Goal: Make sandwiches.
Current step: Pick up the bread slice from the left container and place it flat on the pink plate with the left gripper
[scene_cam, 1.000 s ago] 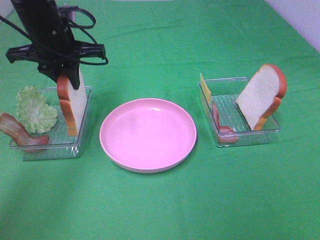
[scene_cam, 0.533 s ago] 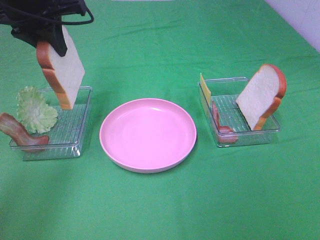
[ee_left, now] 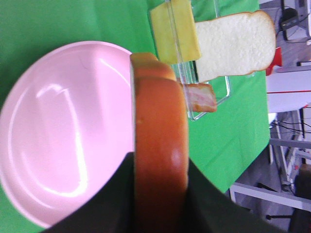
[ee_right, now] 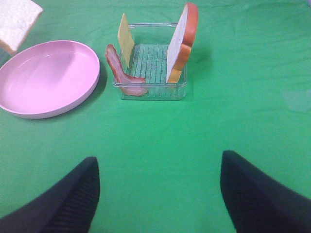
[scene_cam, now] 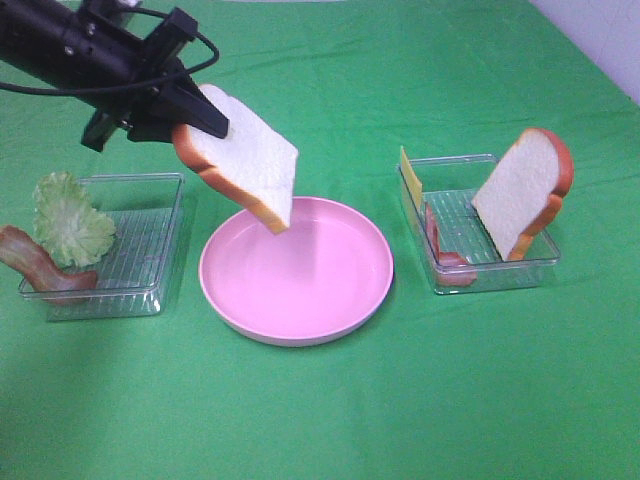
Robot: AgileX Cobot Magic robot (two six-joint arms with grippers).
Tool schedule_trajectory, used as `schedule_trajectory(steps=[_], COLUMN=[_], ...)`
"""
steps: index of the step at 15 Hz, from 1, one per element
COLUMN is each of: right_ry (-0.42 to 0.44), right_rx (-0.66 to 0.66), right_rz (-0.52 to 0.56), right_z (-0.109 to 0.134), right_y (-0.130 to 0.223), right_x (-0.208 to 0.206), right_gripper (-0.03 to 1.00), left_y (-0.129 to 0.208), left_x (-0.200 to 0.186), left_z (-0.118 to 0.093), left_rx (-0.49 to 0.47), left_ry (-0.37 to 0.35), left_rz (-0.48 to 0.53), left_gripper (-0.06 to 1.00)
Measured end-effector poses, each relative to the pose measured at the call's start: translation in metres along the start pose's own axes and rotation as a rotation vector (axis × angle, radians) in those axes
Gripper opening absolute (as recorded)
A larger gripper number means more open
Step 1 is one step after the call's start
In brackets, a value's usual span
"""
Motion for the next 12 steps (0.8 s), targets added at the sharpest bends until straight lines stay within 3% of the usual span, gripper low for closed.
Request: schedule_trajectory(steps=[4, 7, 12], right_ry=[0.000, 0.000, 0.000], right_rx=[0.000, 0.000, 0.000], right_rz=[0.000, 0.000, 0.000], right_z=[0.000, 0.000, 0.000], right_y=[0.000, 0.000, 0.000], right_x=[0.000, 0.000, 0.000], right_gripper=[0.66, 0.66, 0.66], left_y=[0.015, 0.031, 0.034], left_x=[0.051, 0.089, 0.111], left_z=[0.002, 0.022, 0.031], left_rx=[-0.030, -0.064, -0.112], left_ry=[0.049, 0.010, 0.025], left_rz=[0.070, 0.133, 0.136], left_gripper=[0.22, 0.22, 0.22])
Point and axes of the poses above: a point on each arm's last joint axis where the gripper is mounted, x pointing out along that axis toward the gripper, z along the wrist's bending axis when the last joint is at zero, y = z × x, the point moved 9 cm from there along x, pointing out along that axis toward the gripper, and after that the axes turned 9 degrees about -x, right-handed, at the moved point
